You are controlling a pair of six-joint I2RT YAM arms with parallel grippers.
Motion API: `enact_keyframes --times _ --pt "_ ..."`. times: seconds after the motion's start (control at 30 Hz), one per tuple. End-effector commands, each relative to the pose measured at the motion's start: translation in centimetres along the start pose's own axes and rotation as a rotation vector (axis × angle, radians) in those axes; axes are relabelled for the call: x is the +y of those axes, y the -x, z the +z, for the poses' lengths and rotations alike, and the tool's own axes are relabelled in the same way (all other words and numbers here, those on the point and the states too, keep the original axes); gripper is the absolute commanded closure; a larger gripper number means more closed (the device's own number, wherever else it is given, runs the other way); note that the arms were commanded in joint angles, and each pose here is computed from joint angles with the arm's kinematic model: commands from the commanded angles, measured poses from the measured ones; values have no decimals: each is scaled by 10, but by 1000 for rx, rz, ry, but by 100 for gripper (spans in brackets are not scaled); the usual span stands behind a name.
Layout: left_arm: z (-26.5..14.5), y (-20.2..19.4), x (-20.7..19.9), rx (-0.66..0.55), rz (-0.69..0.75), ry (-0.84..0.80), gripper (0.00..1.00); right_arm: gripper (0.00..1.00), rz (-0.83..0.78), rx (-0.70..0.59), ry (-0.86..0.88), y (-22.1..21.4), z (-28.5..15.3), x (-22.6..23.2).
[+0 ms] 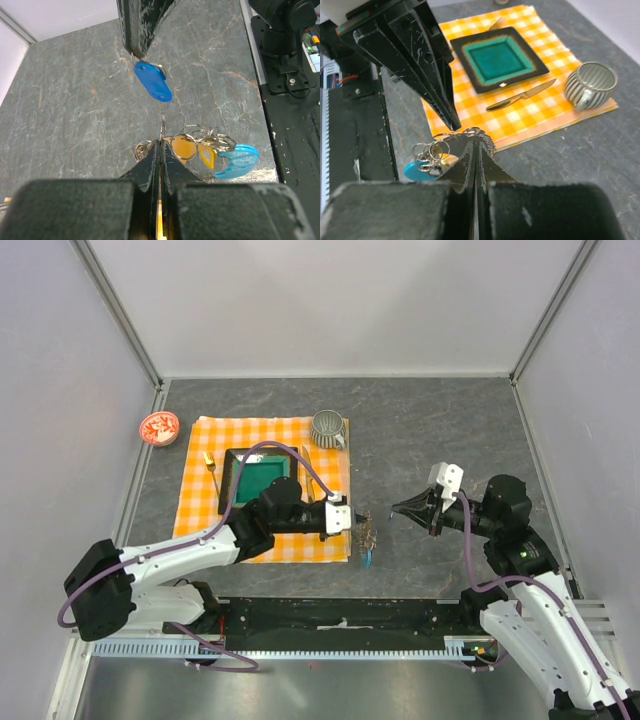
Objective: Put the keys on the keyring
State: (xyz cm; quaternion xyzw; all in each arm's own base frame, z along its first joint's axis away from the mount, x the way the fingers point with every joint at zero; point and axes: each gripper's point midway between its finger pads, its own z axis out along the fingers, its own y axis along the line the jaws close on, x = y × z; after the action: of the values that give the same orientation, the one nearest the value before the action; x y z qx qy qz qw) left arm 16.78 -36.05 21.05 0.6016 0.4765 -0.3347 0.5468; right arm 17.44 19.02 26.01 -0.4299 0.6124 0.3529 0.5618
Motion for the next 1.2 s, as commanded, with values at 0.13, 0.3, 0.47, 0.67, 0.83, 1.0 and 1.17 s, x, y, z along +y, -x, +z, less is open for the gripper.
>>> enact_keyframes --times 0.13,0.3,0.47,0.67,0.83,1.0,1.17 --pt "10 28 4 -128 109 -35 98 100 -75 132 108 -21 2 22" --pt "11 27 6 -139 64 -9 98 100 -115 182 91 -33 6 21" --pt "14 24 4 -155 18 -2 98 100 -132 176 82 -33 7 21" --pt "10 16 -2 -176 -84 24 98 100 -139 144 71 -32 9 20" --pt "11 7 -6 -171 -110 22 98 100 -127 138 85 -33 12 22" --pt "12 7 -8 -187 -132 17 98 100 -109 147 104 -37 15 25" --pt "13 8 -8 -192 -141 17 98 100 -103 143 127 -37 17 28"
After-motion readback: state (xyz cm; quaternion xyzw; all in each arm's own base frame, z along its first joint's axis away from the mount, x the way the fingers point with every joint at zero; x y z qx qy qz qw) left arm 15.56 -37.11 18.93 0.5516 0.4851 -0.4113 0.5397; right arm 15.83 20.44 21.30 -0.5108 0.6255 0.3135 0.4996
